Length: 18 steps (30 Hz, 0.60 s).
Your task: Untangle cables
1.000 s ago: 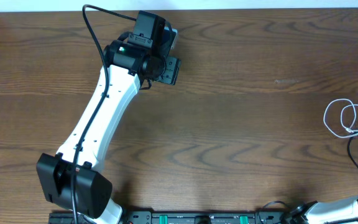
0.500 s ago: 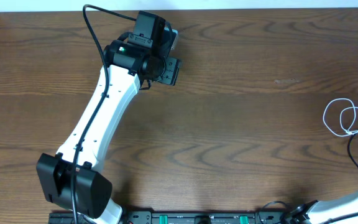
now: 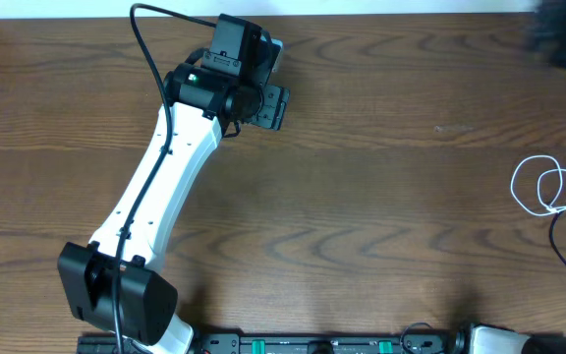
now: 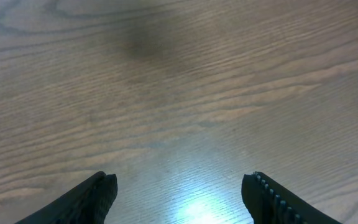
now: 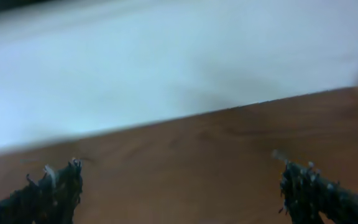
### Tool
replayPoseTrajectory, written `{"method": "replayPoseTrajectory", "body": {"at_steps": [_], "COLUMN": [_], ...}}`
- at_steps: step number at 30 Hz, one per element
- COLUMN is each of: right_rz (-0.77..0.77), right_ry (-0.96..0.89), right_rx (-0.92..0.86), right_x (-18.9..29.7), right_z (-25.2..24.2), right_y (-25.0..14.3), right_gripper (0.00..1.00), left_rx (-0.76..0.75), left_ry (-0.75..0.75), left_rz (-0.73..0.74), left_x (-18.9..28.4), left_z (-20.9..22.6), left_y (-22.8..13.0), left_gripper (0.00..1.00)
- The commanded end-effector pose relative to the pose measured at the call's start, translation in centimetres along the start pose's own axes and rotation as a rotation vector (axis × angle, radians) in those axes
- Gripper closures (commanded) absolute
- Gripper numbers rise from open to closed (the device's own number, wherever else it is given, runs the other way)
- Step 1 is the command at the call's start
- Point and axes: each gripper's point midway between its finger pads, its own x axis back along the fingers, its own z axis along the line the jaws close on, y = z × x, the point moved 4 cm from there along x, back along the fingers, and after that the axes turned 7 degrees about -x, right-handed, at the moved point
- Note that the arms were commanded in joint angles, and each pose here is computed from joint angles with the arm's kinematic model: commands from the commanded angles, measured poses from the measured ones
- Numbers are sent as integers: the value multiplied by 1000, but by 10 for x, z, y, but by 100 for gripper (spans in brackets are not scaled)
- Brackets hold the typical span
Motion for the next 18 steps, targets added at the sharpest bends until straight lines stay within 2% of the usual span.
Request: {"method": "replayPoseTrajectory", "body": {"at_steps": [1, 3, 6, 9, 12, 15, 16, 17, 18], "right_rz": [148, 273, 382, 402, 352, 273, 249, 242, 245], "right_ry": [11, 11, -85, -140, -124, -95, -92, -95, -102], "right_rx": [136, 210, 310, 401, 416, 380, 359, 350, 346], "right_x": [-44, -75, -114, -146, -172, -193, -200, -201, -203], "right_z": [38, 58, 67, 79, 93, 103, 104, 104, 102], "right_y": [-44, -82, -125, -152, -159, -154, -153, -153, -154], "right_gripper": [1, 1, 1, 1, 7, 20, 31, 35, 37], "left_rx": [9, 4, 5, 7, 25, 26, 30, 37, 48], "left_ry": [17, 18, 70, 135, 187, 205, 211, 214, 218], "left_rz": [-34, -36, -51, -91, -185, -304, -334, -338, -328], "left_x": [14, 12, 12, 13, 16, 23, 23, 22, 20], "left_z": [1, 2, 9, 18, 26, 31, 34, 37, 41], "left_y": [7, 7, 11, 19, 38, 62, 68, 69, 67], "left_gripper": [31, 30, 30, 31, 33, 33, 33, 35, 41]}}
